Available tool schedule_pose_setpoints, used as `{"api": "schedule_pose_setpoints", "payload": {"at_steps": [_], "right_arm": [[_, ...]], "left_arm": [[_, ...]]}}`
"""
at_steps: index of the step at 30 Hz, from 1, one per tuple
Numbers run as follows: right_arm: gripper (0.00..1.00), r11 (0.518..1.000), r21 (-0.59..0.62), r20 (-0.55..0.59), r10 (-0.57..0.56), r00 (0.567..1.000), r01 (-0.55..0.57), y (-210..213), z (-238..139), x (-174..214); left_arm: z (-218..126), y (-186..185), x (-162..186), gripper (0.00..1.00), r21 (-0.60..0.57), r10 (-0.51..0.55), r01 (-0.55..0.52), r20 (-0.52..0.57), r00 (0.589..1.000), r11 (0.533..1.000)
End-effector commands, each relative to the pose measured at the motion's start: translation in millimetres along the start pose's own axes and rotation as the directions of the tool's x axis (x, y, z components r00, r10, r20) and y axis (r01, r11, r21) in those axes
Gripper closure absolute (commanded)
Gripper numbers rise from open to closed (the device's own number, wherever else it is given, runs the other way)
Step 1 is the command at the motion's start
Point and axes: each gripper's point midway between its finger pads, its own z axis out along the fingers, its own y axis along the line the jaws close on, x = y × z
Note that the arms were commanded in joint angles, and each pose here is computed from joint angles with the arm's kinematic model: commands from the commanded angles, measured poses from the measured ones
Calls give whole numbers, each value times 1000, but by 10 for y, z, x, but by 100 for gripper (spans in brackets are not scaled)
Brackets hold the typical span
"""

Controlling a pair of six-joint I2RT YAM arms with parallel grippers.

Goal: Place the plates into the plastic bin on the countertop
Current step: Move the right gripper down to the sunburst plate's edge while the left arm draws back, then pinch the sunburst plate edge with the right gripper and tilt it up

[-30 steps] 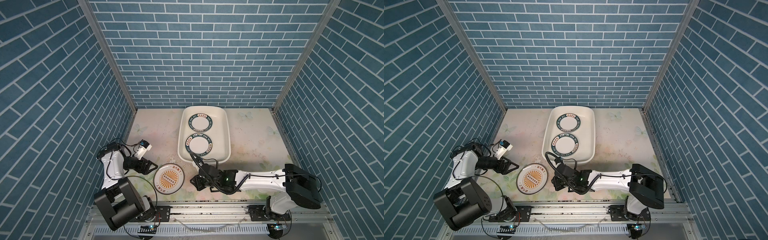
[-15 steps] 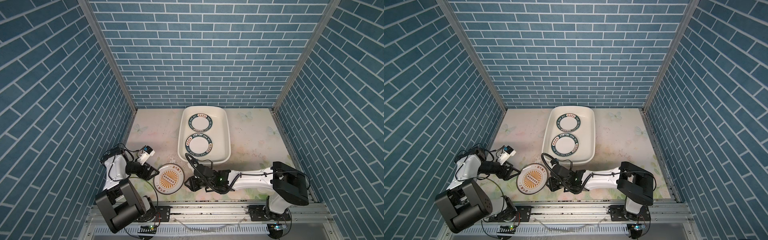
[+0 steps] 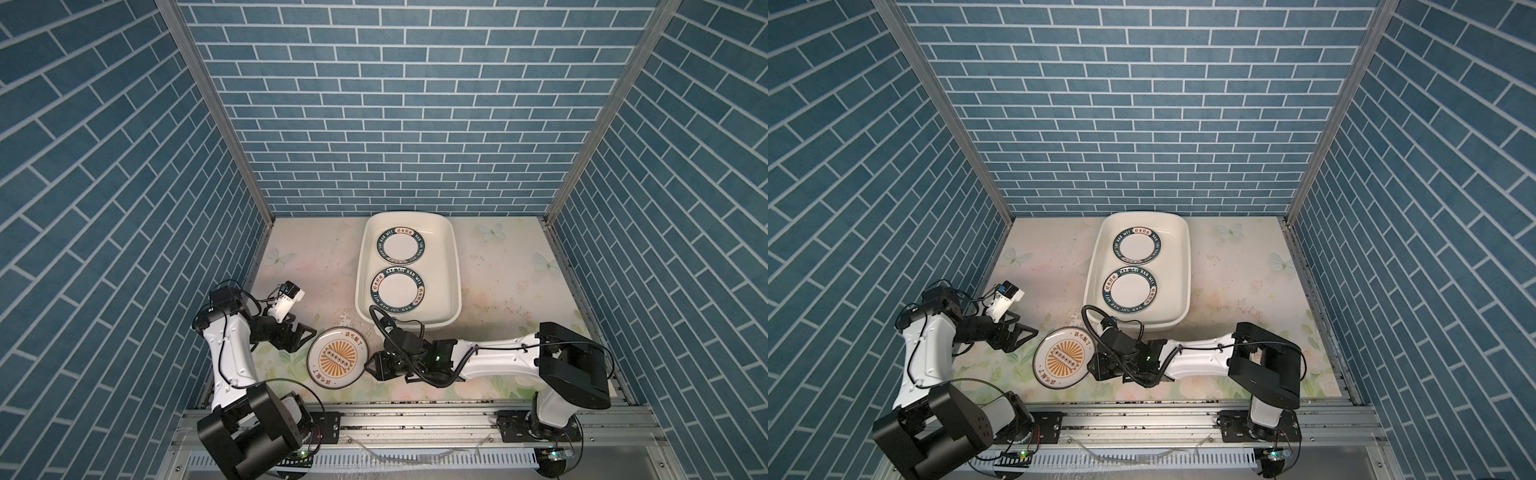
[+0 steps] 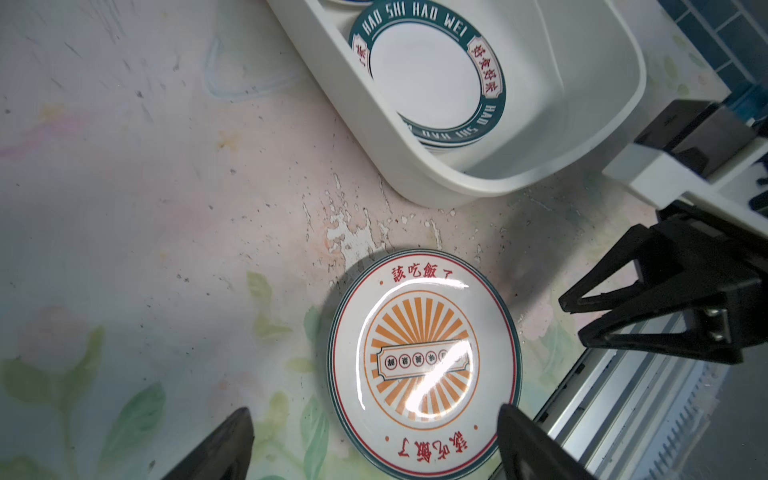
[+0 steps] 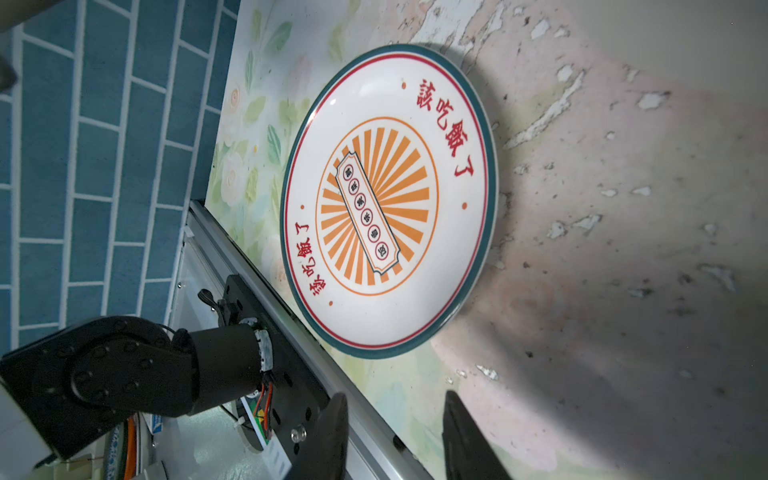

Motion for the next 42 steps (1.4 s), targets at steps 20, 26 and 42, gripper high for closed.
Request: {"api": "schedule_pose_setpoints", "payload": {"at_steps": [20,26,42], "right_arm": [[62,987,23,142,157,977,-162,-124,127,142],[61,988,36,116,148,982,-153,-132,114,182],[61,980,13,109,196,975,-198,-156,333,180]], "left_arm": [[-454,-376,-1098,4,-64,-6,25,276,961,998],[-471,-452,-1134,4,-17,-49,56,257,965,998],[-501,-522,-1317,4,63,-97,82,296,950,995]]}}
